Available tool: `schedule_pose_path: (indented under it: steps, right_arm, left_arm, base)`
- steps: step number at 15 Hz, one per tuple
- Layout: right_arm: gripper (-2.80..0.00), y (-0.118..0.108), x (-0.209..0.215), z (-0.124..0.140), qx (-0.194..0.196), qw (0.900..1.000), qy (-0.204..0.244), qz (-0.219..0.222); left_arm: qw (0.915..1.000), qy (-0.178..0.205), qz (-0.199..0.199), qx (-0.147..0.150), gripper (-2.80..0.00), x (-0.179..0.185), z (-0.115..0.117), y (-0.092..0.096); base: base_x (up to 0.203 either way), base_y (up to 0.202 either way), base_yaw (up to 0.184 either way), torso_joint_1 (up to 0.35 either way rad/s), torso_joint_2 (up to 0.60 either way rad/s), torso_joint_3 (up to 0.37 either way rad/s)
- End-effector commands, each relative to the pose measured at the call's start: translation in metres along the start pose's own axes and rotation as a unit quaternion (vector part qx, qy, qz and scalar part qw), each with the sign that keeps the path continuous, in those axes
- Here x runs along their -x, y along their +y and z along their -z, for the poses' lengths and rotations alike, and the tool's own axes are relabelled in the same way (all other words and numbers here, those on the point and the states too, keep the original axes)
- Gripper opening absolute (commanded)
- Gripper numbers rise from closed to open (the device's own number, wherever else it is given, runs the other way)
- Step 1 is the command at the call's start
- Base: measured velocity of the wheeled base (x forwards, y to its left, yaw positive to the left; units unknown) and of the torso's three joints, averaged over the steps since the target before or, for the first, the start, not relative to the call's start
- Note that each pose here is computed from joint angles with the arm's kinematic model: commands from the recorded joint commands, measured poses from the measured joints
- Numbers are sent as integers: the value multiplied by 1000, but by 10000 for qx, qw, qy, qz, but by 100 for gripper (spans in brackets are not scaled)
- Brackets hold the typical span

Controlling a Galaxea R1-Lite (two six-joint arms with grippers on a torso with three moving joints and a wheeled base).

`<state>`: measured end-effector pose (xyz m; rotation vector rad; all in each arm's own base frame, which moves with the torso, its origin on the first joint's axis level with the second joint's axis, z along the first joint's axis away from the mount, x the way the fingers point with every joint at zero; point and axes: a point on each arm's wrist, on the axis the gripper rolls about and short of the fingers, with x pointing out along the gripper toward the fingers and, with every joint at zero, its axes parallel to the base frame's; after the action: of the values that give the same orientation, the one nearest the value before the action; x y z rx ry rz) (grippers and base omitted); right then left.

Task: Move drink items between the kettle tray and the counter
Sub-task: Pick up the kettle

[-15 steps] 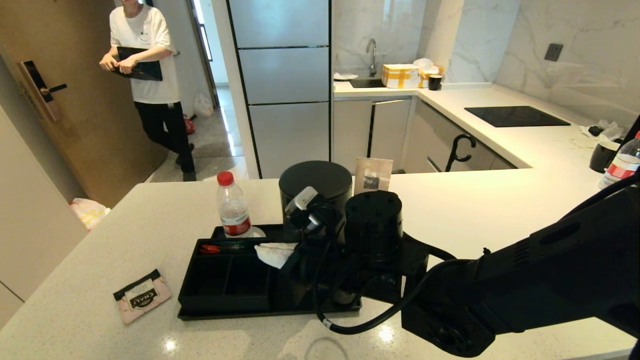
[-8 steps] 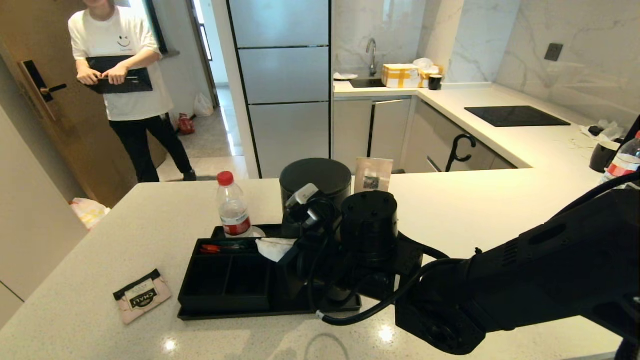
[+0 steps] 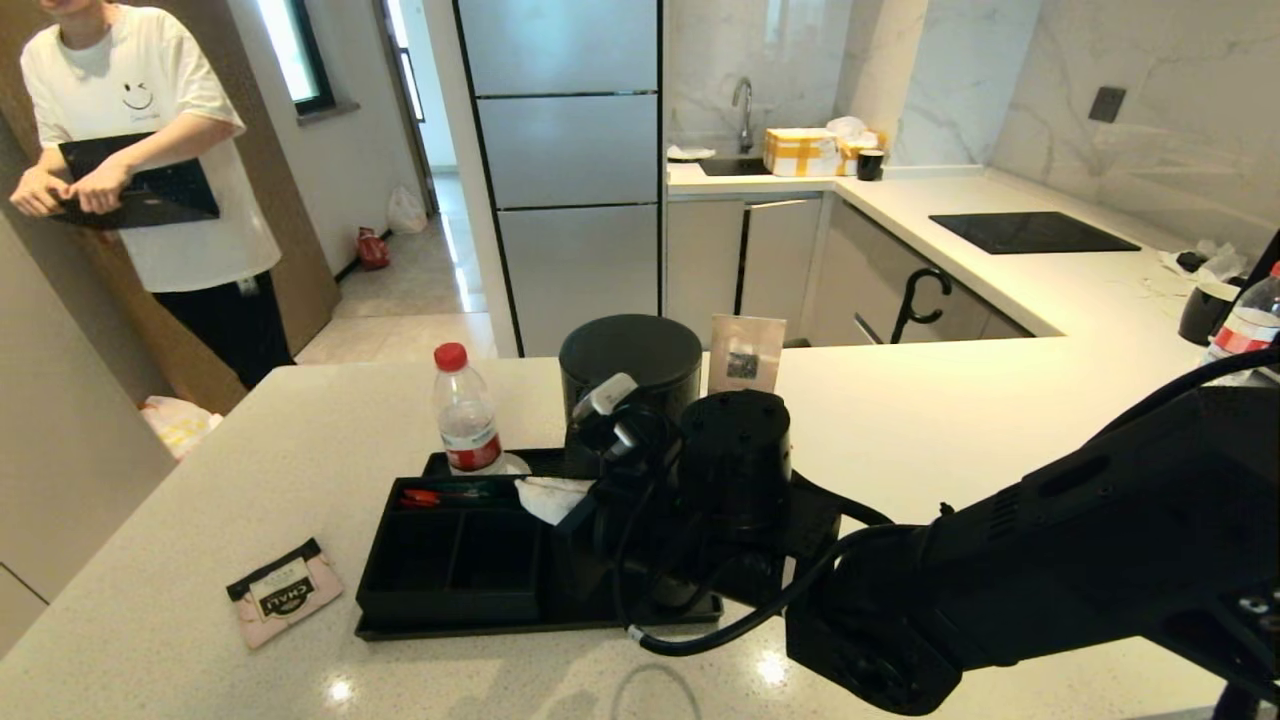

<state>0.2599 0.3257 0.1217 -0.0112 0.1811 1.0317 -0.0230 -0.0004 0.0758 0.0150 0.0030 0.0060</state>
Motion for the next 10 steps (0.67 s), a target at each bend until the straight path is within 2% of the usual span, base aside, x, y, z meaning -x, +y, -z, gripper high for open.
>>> schedule_pose_path:
  steps: [1, 10]
  right_arm:
    - [-280, 0, 0, 1, -4, 10000, 18, 1]
    - [-280, -1, 3, 6, -9, 9999, 87, 103]
  left_arm:
    - [10000, -7, 7, -2, -280, 0, 0, 0]
    - [10000, -2, 2, -2, -280, 0, 0, 0]
  base:
    - [0, 0, 0, 0, 0, 0]
    - [0, 0, 0, 0, 0, 0]
